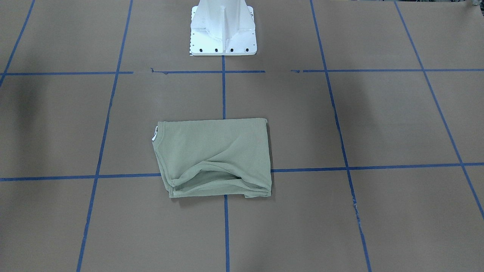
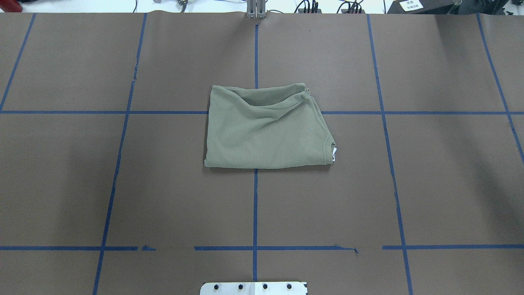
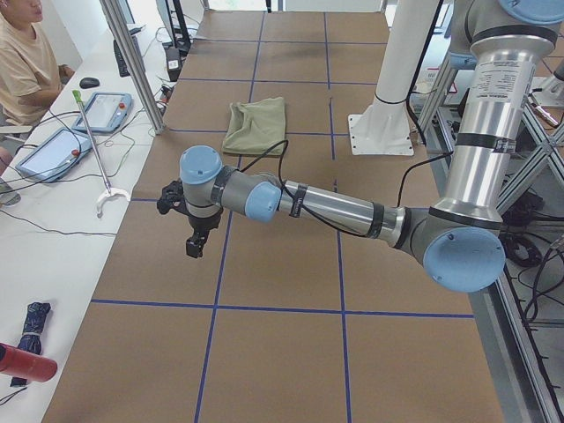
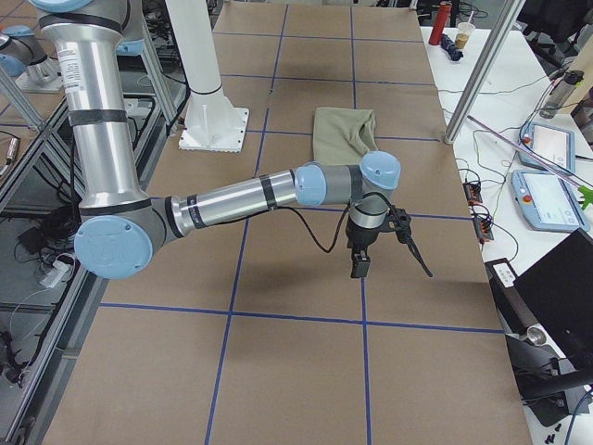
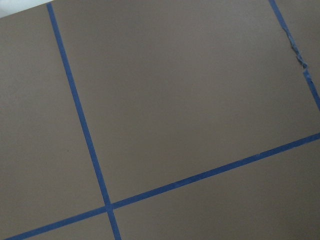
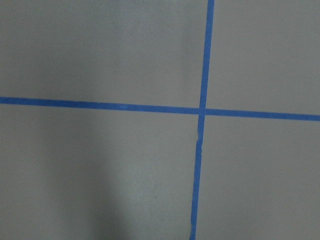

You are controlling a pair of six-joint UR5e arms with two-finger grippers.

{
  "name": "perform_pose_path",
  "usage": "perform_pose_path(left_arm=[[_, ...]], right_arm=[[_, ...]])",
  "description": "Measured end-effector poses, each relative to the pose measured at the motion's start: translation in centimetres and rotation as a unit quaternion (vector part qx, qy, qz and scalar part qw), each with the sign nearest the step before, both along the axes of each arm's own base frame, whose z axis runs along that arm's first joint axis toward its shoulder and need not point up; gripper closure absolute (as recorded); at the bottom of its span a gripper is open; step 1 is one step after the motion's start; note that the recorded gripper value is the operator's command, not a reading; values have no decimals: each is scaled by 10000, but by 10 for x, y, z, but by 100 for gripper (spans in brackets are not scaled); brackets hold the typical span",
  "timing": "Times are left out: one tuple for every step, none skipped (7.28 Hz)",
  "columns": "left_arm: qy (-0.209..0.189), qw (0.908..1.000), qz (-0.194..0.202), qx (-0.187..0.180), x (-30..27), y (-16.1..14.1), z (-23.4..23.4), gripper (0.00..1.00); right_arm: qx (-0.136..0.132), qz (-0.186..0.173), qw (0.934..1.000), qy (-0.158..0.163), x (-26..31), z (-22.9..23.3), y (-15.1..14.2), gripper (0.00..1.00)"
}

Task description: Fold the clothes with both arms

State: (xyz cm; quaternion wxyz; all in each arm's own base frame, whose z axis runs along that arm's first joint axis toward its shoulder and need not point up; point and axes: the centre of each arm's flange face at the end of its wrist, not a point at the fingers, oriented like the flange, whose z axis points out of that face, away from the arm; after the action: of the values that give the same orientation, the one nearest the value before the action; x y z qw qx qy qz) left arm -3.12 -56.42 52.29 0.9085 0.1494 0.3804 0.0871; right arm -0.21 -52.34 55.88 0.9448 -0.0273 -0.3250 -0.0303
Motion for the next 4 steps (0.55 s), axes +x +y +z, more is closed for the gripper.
perform_pose_path(left_arm=[[-21, 9999, -94, 34, -10, 6, -7, 0], [-26, 9999, -127, 2, -14, 9, -10, 0], [-19, 9999, -133, -43, -15, 11, -8, 0], [-20, 9998, -137, -130, -15, 17, 1, 0]], right_arm=[[-148, -3, 9998, -156, -1, 12, 11, 0], [-217, -6, 9995, -241, -1, 18, 19, 0], [-211, -3, 9994, -276, -1, 18, 21, 0], [-184, 5, 9994, -290, -2, 15, 20, 0]])
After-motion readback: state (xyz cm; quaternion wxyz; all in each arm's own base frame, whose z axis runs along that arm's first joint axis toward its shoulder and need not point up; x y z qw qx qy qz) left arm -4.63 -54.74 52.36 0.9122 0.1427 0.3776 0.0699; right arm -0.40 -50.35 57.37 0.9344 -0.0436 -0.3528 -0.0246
